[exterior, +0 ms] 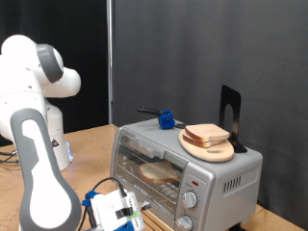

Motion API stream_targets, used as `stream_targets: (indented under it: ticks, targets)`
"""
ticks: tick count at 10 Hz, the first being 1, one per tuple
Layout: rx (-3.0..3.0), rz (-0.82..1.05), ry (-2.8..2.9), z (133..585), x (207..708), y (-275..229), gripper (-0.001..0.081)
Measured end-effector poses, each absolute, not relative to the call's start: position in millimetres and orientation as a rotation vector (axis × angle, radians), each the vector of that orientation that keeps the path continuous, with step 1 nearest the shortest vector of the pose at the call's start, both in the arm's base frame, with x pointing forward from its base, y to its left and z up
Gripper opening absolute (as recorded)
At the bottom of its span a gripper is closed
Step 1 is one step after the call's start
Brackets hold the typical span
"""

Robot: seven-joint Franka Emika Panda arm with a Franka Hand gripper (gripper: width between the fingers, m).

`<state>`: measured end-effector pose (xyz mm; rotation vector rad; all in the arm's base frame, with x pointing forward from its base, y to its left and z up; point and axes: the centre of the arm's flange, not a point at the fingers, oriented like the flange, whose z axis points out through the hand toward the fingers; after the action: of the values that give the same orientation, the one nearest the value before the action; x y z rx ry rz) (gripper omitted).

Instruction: Make a piece of toast with the oven

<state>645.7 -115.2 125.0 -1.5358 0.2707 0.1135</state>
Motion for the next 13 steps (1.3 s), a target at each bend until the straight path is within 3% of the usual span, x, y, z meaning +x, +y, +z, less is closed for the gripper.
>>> stream_targets:
  ticks: [4,6,10,13]
  targets:
    - [-1.567,0.583,0.526,119.6,633.5,-109.3,0.0682]
    - [-1.566,0.595,0.542,117.2,632.2,-110.0,0.0682]
    - [-1.515,0.994,0.783,113.0,625.4,-106.1,0.0682]
    - [-1.499,1.034,0.795,113.6,625.3,-105.4,0.0682]
